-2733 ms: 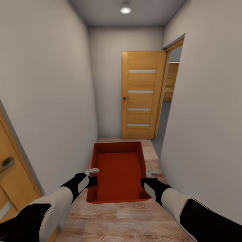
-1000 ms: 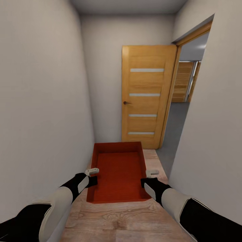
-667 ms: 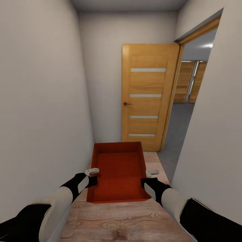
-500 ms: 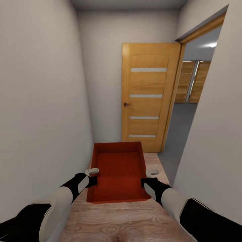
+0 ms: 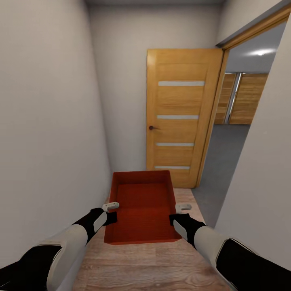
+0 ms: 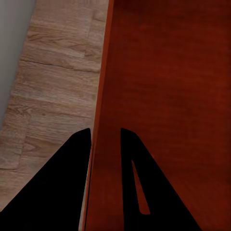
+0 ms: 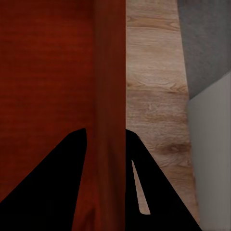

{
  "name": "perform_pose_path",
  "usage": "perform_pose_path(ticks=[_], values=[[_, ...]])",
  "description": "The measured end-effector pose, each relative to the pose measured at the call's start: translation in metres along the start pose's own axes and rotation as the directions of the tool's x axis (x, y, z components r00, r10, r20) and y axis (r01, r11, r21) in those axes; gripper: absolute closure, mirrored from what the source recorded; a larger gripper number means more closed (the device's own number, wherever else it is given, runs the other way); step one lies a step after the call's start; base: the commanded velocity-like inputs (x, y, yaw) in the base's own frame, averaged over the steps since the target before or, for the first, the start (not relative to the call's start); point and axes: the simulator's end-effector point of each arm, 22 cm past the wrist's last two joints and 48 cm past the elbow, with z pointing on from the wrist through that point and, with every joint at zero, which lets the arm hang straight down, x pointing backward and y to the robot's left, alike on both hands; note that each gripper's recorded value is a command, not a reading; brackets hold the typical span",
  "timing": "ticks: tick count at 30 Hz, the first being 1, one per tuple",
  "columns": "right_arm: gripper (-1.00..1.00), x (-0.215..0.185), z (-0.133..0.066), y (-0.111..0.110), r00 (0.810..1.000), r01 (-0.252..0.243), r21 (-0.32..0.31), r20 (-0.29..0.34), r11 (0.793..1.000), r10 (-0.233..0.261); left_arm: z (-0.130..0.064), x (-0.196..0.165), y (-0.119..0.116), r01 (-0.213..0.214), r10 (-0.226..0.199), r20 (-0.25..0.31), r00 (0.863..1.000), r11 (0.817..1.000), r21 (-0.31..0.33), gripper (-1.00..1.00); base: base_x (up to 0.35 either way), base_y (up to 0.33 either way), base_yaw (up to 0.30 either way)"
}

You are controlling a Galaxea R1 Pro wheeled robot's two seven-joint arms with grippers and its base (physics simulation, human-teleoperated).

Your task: Move the two storage containers from the living room to the garage. In the garage, place one container on the floor and stack the other container on top of it (either order is fine).

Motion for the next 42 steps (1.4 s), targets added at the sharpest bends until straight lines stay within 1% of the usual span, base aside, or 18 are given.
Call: perform_pose_path(ticks=[26,39,42], values=[[1.00,0.0000,0.0000,-0.0001,1.000,0.000,0.000,0.000,1.000,0.000,0.0000,0.0000,-0.0001,0.000,0.000,0.000,1.000,1.000,0.000,1.00,0.323,0.000,-0.002],[1.00,0.0004,0.0000,-0.0001,1.000,0.000,0.001,-0.001,1.000,0.000,0.0000,0.0002,0.0000,0.000,0.000,0.000,1.000,1.000,0.000,1.00,0.323,0.000,-0.198],[1.00,0.0003,0.0000,0.0000,1.000,0.000,0.000,-0.001,1.000,0.000,0.0000,0.0002,0.0001,0.000,0.000,0.000,1.000,1.000,0.000,1.00,0.323,0.000,-0.062]])
